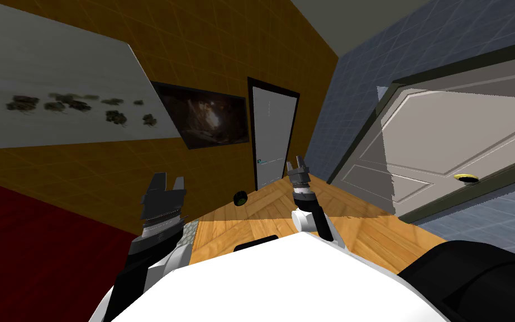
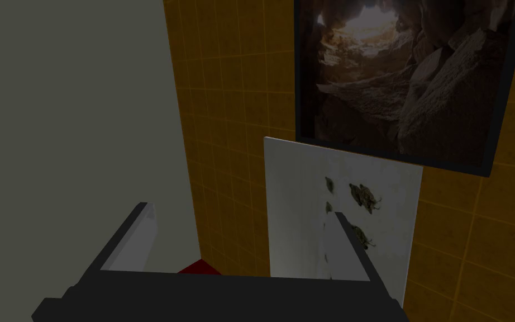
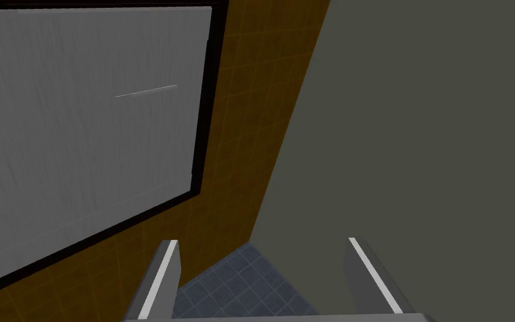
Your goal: Pull the door open
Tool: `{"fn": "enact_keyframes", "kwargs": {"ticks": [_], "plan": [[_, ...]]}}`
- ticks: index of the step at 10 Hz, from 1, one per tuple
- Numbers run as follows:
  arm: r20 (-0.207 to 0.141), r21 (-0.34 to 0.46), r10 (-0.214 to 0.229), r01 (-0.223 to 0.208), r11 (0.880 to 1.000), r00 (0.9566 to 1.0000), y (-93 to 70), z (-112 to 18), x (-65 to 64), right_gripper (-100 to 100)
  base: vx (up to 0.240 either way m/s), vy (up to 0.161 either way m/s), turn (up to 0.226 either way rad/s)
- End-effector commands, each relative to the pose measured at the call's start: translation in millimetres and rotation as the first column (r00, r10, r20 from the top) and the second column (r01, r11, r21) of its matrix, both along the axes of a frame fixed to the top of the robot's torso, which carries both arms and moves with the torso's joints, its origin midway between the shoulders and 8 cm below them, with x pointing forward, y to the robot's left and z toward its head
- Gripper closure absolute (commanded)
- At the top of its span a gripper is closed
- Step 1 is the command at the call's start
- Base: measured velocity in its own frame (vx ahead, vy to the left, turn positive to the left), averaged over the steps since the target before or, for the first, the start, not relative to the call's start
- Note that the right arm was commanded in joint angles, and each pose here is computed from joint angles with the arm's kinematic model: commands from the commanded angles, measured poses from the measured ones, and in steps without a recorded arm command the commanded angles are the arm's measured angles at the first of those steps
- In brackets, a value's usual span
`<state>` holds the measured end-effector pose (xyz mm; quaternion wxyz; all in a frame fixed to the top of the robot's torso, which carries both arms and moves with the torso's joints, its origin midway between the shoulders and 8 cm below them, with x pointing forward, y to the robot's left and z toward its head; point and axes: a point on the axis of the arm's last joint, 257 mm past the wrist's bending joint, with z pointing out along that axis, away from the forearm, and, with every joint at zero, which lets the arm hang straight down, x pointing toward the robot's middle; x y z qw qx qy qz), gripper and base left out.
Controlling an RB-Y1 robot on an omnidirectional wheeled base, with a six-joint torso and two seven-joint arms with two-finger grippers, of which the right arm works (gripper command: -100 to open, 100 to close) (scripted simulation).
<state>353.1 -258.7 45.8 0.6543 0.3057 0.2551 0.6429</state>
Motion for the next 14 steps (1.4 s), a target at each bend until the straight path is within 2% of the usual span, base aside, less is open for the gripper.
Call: {"fn": "enact_keyframes", "kwargs": {"ticks": [1, 7, 11, 12, 14], "plan": [[-0.016, -0.002, 0.006, -0.006, 1.000, 0.9999, -0.3, -9.8, 5.4, -100, 0.038, -0.008, 0.070], [-0.092, -0.005, 0.028, -0.029, 1.000, 0.9953, -4.7, -57.7, 28.5, -100, 0.094, -0.017, 0.090], [-0.157, -0.005, 0.040, -0.041, 0.999, 0.9868, -11.9, -99.1, 44.2, -100, 0.087, -0.026, 0.108], [-0.163, -0.006, 0.043, -0.044, 0.999, 0.9857, -13.9, -105.3, 46.5, -100, 0.094, -0.030, 0.112], [-0.198, -0.004, 0.046, -0.047, 0.999, 0.9792, -19.7, -128.0, 53.4, -100, 0.089, -0.044, 0.119]]}}
